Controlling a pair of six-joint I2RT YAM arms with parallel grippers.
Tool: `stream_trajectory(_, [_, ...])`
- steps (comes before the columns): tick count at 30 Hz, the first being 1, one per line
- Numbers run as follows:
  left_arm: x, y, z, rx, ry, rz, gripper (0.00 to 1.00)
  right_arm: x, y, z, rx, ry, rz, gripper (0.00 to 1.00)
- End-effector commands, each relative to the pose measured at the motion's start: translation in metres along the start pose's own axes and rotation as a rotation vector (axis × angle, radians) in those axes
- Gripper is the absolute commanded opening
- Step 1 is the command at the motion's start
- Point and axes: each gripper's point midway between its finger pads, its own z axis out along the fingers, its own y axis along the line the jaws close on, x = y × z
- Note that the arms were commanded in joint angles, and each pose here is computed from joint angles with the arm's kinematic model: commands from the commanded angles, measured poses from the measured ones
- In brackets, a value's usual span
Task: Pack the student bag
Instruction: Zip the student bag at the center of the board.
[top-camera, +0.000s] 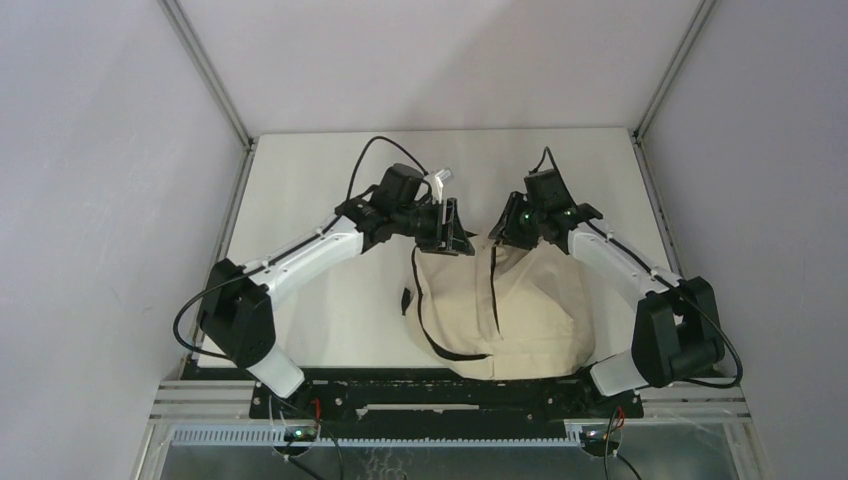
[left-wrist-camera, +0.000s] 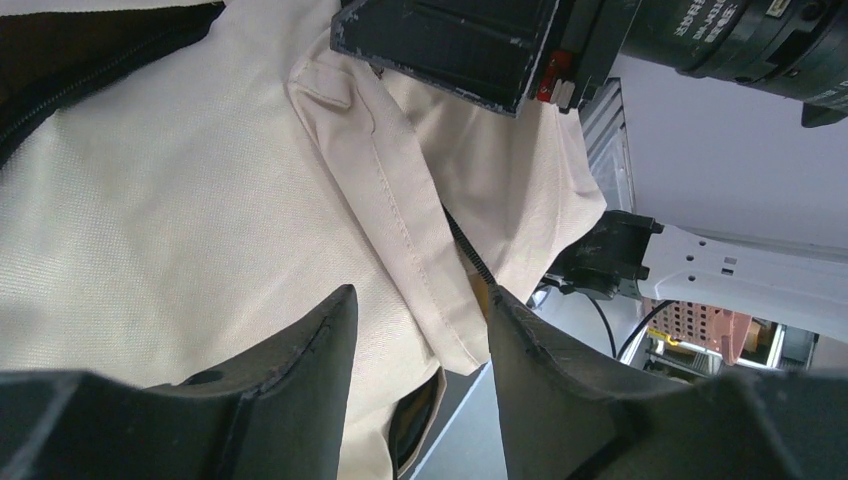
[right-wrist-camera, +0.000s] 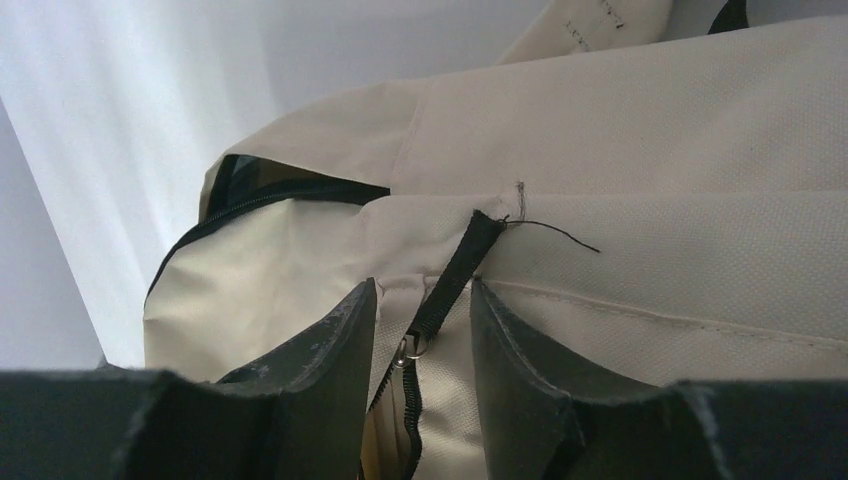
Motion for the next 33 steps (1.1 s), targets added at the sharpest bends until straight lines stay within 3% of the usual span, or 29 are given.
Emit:
stream_trajectory(1, [-0.004, -0.007, -0.007, 0.032, -0.025, 0.009, 0.55, -0.021, 0.000, 0.000, 0.038, -0.061, 0.050, 0.48])
stream_trajectory(9, [-0.002, -0.004, -0.005, 0.028, -0.014, 0.011, 0.55, -0.018, 0.006, 0.020, 0.005, -0.025, 0.097, 0.44])
stream_trajectory(17, [0.000, 0.001, -0.005, 0.013, -0.009, 0.004, 0.55, -0.035, 0.027, 0.012, -0.066, -0.074, 0.094, 0.01])
stream_trajectory(26, [-0.012, 0.009, 0.007, 0.011, -0.009, -0.014, 0.55, -0.043, 0.056, -0.031, -0.155, -0.165, 0.019, 0.00])
stream_trajectory(33, [-0.023, 0.009, 0.027, 0.056, 0.015, -0.064, 0.55, -0.034, 0.066, -0.041, -0.191, -0.151, -0.016, 0.00])
